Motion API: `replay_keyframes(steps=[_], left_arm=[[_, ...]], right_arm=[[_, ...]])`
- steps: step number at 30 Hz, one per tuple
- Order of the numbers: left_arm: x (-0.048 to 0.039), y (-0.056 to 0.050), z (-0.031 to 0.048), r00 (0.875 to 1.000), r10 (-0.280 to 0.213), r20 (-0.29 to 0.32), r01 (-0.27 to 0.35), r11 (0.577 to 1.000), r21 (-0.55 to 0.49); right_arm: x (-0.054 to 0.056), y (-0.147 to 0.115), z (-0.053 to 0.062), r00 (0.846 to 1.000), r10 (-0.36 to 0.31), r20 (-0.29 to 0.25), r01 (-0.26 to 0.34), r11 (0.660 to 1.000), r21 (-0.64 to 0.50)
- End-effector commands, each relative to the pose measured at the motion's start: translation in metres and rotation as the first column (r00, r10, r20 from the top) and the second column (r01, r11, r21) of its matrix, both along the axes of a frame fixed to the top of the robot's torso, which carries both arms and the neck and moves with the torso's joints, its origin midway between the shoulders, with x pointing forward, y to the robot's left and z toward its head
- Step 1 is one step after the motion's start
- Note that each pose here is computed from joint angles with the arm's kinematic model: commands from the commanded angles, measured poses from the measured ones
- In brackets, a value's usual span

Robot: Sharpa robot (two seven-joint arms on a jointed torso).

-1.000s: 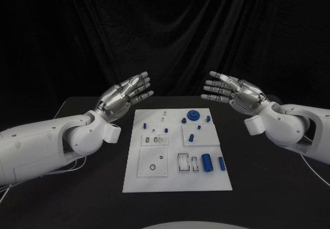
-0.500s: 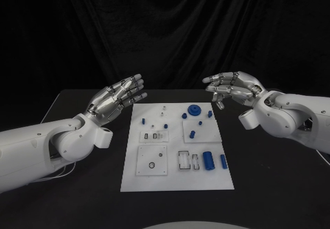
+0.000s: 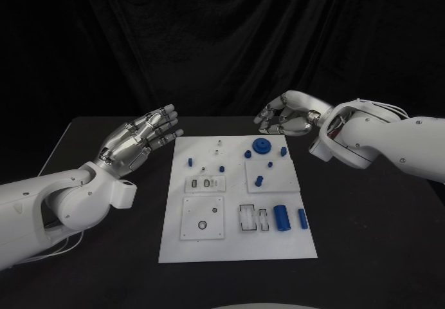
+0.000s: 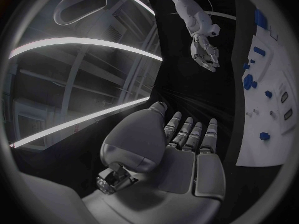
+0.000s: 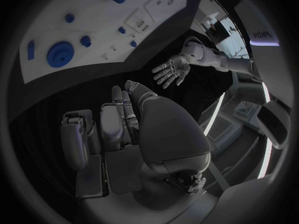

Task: Assemble the parts on the task board

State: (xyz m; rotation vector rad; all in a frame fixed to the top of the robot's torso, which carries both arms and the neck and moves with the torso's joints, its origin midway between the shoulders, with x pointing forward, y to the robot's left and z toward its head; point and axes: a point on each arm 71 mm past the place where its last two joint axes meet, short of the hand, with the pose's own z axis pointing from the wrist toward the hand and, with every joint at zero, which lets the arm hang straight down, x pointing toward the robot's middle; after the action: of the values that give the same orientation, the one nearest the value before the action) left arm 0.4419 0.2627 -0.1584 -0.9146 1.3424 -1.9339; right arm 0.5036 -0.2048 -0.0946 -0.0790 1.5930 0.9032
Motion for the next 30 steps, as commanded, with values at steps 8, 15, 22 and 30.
replay_keyframes(steps=[8,15,22,30], left_arm=[[-0.0051,0.006,0.0179,0.982,0.065,0.176,-0.037,0.987,-0.159],[-0.0051,0.007,0.0180,0.982,0.063,0.176,-0.034,0.986,-0.162],[-0.0064,0.007,0.0184,0.983,0.059,0.175,-0.029,0.986,-0.166],[-0.0075,0.007,0.0188,0.983,0.056,0.175,-0.026,0.985,-0.169]], right_arm=[[-0.003,0.018,0.005,0.950,0.040,0.310,0.117,0.874,-0.471],[-0.004,0.026,0.005,0.940,0.072,0.335,0.121,0.846,-0.519],[-0.004,0.026,0.003,0.937,0.097,0.335,0.102,0.841,-0.531],[-0.003,0.028,-0.002,0.945,0.116,0.306,0.065,0.851,-0.521]])
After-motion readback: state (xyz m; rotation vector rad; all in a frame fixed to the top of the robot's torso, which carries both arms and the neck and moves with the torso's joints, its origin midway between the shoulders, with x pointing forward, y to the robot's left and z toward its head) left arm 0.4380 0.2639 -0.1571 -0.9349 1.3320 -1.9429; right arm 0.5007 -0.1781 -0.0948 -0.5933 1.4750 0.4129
